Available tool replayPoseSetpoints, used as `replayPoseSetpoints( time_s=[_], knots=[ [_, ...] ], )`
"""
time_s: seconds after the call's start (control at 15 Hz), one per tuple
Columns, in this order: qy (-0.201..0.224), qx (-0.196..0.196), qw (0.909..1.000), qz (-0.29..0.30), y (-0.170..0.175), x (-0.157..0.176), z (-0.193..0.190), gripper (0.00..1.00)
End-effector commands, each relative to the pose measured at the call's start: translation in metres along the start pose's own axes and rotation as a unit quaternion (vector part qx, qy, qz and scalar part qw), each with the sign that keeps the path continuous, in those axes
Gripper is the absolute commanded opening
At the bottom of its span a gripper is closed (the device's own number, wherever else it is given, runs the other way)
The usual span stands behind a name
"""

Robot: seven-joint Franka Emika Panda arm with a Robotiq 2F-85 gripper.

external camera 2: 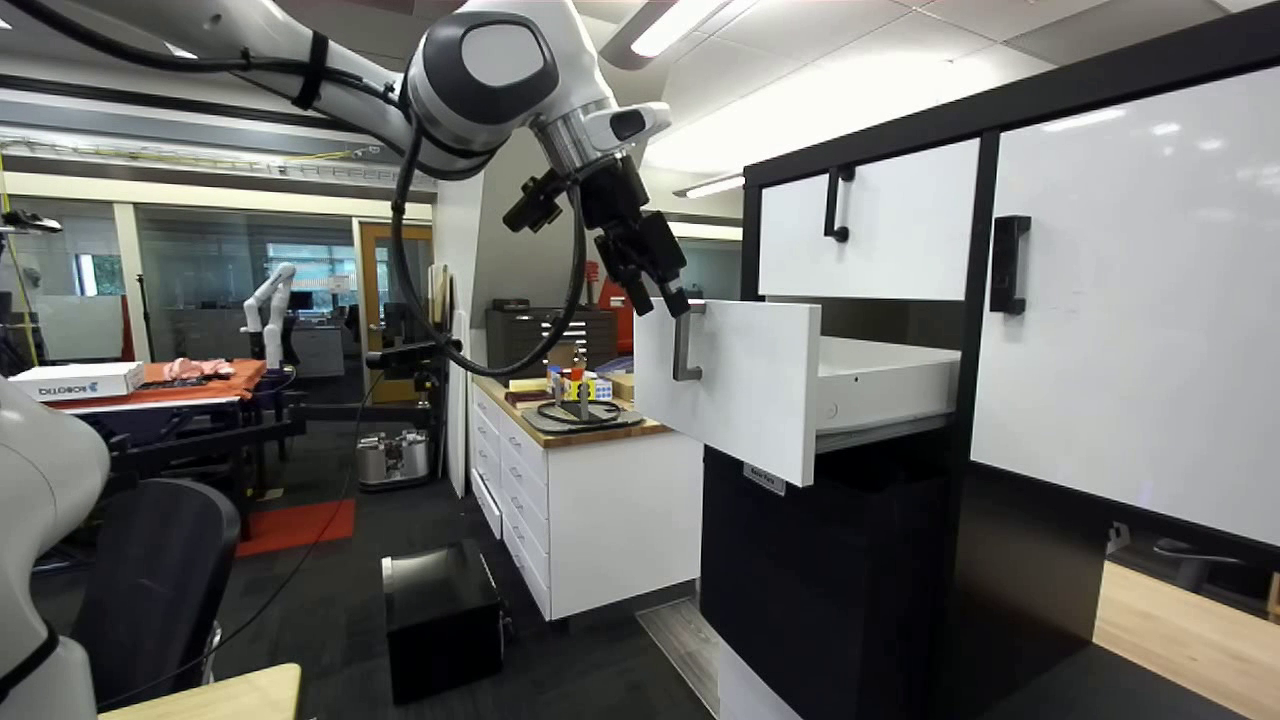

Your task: Close the open drawer of the cabinet

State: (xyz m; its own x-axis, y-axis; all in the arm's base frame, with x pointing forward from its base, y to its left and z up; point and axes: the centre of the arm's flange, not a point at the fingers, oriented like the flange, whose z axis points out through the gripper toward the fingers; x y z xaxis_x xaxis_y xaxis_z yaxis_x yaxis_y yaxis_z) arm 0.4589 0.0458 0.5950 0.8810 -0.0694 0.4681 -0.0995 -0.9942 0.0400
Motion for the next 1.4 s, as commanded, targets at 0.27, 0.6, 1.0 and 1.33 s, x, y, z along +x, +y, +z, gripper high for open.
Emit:
replayPoseSetpoints(
  time_s=[0.27, 0.6, 1.0, 1.33],
  knots=[
    [0.016, -0.007, 0.9997, 0.018, 0.009, 0.002, 0.025, 0.67],
    [0.024, -0.005, 0.9992, 0.031, 0.017, 0.003, 0.028, 0.34],
    [0.026, -0.005, 0.9993, 0.027, 0.015, 0.005, 0.024, 0.03],
    [0.043, -0.010, 0.9990, 0.009, 0.006, 0.018, 0.029, 0.06]
  ],
)
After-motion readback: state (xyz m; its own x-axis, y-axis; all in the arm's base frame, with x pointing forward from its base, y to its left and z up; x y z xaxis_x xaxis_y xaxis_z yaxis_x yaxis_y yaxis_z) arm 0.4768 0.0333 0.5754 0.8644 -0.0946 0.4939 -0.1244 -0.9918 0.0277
